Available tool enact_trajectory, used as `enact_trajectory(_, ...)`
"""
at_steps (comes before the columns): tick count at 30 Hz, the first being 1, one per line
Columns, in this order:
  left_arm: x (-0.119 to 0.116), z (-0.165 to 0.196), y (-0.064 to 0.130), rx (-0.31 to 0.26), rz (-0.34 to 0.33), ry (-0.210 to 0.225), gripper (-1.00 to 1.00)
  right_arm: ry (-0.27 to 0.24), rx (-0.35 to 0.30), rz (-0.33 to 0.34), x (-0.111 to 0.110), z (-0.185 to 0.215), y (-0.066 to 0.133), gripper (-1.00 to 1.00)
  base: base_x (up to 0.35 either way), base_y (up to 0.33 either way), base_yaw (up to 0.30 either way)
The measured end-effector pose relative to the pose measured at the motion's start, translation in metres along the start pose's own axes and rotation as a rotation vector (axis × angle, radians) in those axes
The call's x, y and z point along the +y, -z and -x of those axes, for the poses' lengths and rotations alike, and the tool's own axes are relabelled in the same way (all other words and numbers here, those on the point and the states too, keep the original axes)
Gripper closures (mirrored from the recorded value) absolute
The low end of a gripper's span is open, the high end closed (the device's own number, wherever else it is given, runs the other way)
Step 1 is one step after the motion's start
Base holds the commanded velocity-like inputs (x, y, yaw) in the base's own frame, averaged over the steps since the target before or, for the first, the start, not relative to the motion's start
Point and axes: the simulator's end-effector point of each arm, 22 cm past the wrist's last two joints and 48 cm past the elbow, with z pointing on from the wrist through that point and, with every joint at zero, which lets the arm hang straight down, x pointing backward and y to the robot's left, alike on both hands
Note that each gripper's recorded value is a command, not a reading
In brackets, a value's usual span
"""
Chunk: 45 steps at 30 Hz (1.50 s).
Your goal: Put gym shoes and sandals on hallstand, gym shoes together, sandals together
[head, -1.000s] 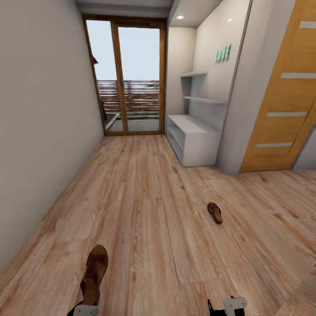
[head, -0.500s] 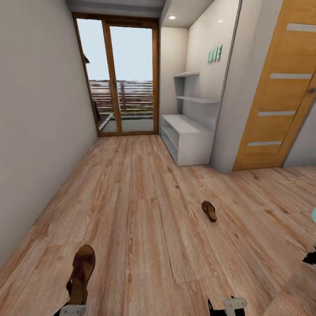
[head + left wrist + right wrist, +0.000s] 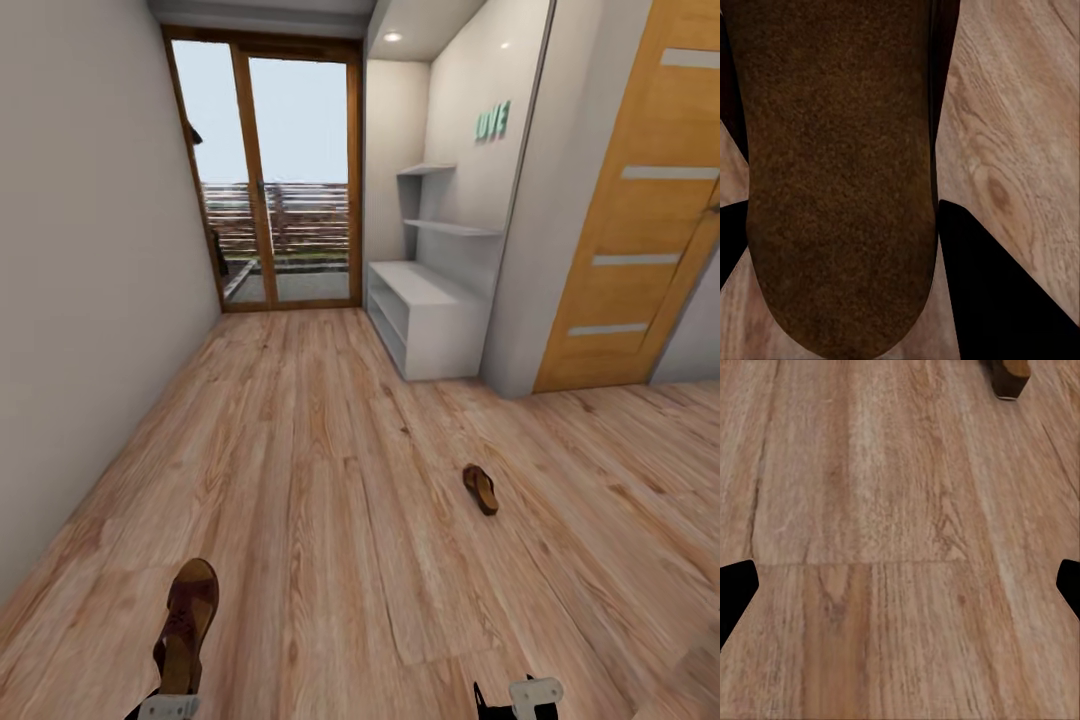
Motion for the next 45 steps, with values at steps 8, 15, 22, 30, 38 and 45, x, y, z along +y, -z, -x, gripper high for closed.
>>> enact_trajectory(8, 0.0, 0.0, 0.0, 0.0, 0.0, 0.0, 1.0, 0.0, 0.0, 0.0, 0.0, 0.0, 0.0, -1.0, 0.329, 0.0, 0.0)
enact_trajectory(15, 0.0, 0.0, 0.0, 0.0, 0.0, 0.0, 1.0, 0.0, -0.001, 0.0, 0.0, 0.0, 0.0, -1.0, 0.335, 0.0, 0.0)
enact_trajectory(22, 0.003, 0.002, -0.001, -0.004, 0.013, 0.004, 1.0, 0.0, -0.001, -0.001, 0.0, 0.001, 0.0, -1.0, 0.335, 0.0, 0.0)
enact_trajectory(30, -0.012, 0.081, -0.041, -0.124, 0.001, 0.014, 1.0, 0.001, 0.0, 0.0, 0.0, 0.0, 0.0, -1.0, 0.336, 0.0, 0.0)
enact_trajectory(38, -0.015, 0.21, -0.092, -0.235, -0.009, 0.033, 1.0, 0.001, 0.016, 0.007, 0.003, -0.007, 0.002, -1.0, 0.338, 0.0, 0.0)
enact_trajectory(45, -0.012, 0.3, -0.108, -0.332, -0.006, 0.028, 1.0, -0.003, 0.068, 0.019, 0.009, -0.03, 0.01, -1.0, 0.213, 0.0, 0.0)
